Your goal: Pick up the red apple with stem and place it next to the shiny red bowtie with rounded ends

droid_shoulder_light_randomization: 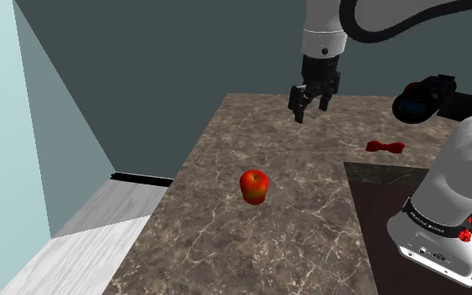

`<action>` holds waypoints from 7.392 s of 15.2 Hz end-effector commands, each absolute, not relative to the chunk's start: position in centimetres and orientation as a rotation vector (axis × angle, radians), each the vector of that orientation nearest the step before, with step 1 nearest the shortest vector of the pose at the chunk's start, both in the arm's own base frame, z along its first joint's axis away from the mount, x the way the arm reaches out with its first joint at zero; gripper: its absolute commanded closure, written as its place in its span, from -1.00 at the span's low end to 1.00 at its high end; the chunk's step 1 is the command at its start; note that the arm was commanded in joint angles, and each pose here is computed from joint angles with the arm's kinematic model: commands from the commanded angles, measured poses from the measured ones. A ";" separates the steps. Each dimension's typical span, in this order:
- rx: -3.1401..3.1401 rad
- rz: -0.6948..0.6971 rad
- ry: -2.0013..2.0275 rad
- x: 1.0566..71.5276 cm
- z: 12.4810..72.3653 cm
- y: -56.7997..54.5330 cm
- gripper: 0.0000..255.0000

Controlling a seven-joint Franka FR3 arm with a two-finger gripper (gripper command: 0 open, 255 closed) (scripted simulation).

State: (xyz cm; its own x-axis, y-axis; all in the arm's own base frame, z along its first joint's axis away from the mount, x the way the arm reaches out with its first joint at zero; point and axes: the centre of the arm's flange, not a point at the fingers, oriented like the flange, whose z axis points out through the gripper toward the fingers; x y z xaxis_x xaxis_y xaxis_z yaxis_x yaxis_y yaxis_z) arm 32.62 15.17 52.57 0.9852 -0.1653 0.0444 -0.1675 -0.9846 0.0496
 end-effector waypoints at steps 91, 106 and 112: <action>3.092 0.135 -0.329 33.1 58.3 12.8 1.00; 3.092 0.135 -0.329 29.0 58.3 -6.6 1.00; 3.092 0.135 -0.329 27.3 58.4 -14.3 1.00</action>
State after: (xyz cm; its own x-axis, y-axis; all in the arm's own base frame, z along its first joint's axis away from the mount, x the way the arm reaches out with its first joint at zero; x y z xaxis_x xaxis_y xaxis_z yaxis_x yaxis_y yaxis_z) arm 27.73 -12.87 58.22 0.9736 -0.2100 0.0891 -0.2125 -0.9770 0.0184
